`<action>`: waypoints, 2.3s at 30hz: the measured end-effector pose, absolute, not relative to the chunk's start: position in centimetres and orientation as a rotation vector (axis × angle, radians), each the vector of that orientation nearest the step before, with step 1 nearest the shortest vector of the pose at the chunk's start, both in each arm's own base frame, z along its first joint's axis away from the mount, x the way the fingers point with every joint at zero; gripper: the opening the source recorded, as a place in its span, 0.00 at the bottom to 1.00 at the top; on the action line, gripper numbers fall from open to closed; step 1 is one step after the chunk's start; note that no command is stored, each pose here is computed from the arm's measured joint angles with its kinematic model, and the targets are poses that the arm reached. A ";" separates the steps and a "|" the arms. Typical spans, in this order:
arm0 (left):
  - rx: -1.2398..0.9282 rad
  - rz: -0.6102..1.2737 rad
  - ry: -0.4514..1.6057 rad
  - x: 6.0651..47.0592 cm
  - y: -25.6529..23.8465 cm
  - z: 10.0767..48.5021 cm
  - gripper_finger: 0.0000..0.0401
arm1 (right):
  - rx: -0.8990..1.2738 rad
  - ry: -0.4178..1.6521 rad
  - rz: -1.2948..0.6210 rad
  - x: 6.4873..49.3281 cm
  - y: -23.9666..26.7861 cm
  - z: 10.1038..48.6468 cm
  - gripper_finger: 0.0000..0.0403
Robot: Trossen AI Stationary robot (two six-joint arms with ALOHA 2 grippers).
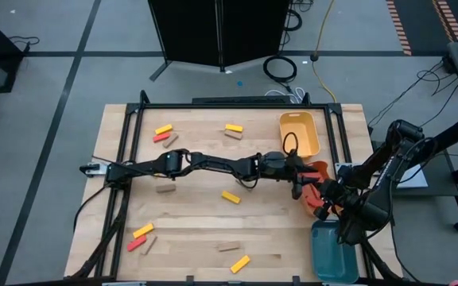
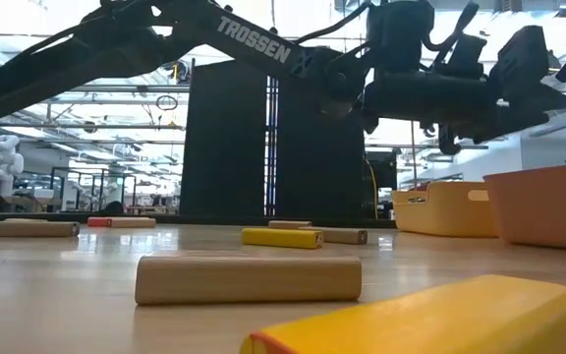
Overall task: Sort blocks
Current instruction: Put the red block into the orange bin
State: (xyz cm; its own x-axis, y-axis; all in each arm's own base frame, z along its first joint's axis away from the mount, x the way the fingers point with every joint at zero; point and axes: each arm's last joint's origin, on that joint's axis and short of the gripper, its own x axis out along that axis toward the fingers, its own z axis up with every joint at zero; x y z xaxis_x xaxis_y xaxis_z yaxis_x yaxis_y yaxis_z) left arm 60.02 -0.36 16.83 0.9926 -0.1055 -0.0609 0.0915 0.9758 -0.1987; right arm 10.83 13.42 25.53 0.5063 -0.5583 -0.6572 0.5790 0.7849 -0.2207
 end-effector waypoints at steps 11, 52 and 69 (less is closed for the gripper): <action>-0.181 -0.066 0.461 57.7 0.3 19.7 0.41 | 0.018 0.788 -0.676 10.9 13.5 25.5 0.00; 0.046 -0.073 1.619 31.9 -27.8 26.0 0.40 | -0.039 0.704 -0.722 13.2 11.8 25.9 0.00; -0.047 0.357 1.271 19.0 -30.5 29.1 0.35 | 0.086 0.698 -0.535 16.8 13.3 25.8 0.00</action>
State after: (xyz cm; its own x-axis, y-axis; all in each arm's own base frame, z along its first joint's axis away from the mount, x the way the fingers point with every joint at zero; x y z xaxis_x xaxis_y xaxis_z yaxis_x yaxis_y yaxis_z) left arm 18.99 -30.50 29.13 0.2485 0.2364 -0.9393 -0.2878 0.9440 0.1615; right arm 16.81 13.29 25.81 0.6380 -0.4395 -0.6323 0.4959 0.8627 -0.0992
